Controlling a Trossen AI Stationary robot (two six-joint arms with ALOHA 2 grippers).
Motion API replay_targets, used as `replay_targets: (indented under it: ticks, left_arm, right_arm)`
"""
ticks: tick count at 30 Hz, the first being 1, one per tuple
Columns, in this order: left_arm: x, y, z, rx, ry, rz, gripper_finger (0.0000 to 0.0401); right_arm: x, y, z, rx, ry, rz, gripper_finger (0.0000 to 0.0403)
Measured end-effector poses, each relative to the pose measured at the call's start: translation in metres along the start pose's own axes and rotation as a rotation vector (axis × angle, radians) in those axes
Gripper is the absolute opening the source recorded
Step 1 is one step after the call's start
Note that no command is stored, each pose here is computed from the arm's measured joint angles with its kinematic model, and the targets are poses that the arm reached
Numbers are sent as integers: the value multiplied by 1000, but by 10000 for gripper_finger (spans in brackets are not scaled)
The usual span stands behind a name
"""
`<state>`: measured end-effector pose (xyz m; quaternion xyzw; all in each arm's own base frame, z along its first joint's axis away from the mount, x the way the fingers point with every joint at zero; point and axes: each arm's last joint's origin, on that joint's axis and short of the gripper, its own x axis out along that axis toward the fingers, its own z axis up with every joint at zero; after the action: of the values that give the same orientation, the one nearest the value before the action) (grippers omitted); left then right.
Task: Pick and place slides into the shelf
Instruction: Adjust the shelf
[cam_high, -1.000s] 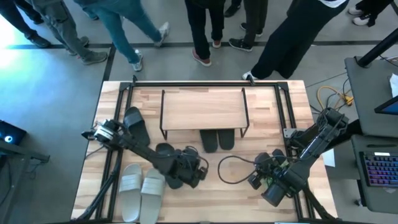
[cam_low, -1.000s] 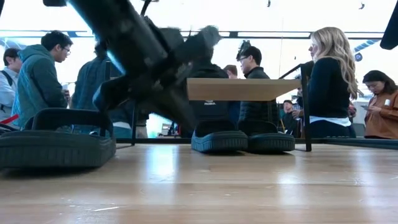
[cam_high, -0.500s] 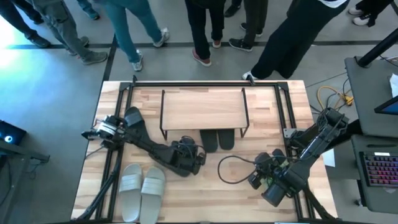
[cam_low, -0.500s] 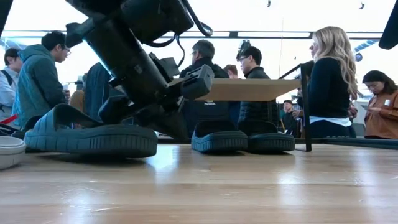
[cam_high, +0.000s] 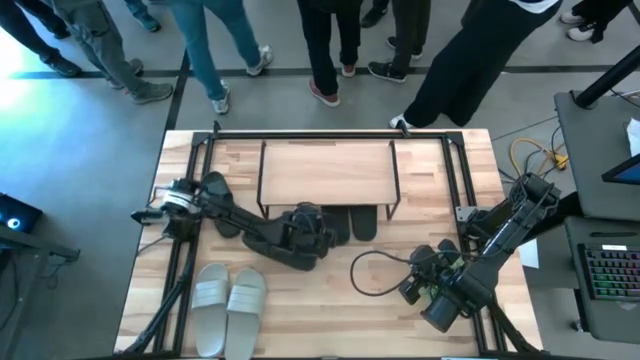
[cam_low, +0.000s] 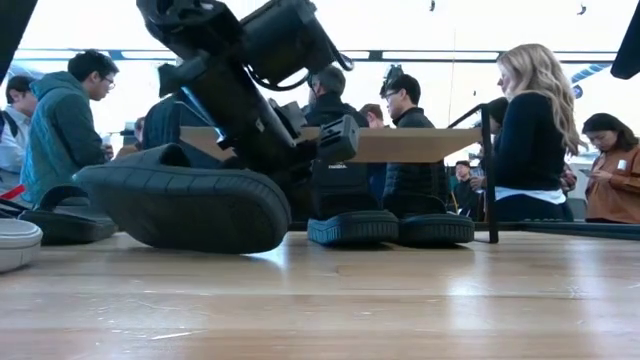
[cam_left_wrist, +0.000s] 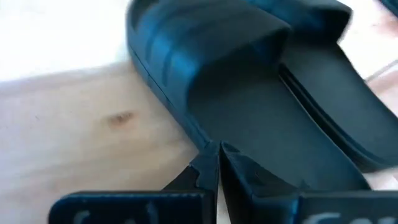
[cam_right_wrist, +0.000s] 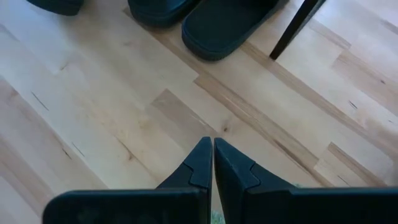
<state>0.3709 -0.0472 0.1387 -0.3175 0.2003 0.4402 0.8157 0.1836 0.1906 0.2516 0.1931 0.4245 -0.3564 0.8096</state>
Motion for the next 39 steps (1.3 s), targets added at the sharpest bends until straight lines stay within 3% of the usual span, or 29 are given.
replay_targets:
  ticks: [11,16,22,26,31,39]
  left_arm:
    - [7,3,7,-20,18,4,0]
    - [-5,1,-7,21,43,-18,0]
    - [-49,-9,-29,103,45,-90,0]
    - [-71,4,-34,110,81,-10,0]
    - [-124,15,-18,80,30,-22,0]
    - [-181,42,24,127,-16,-50,0]
  right_arm:
    - [0,-1,0,-8,-2,-11,8]
    - [0,-1,0,4,6,-14,8]
    - [0,-1,0,80,22,-17,8]
    - [6,1,7,126,32,-23,8]
    - [21,20,27,55,80,97,8]
    - [26,15,40,102,21,59,8]
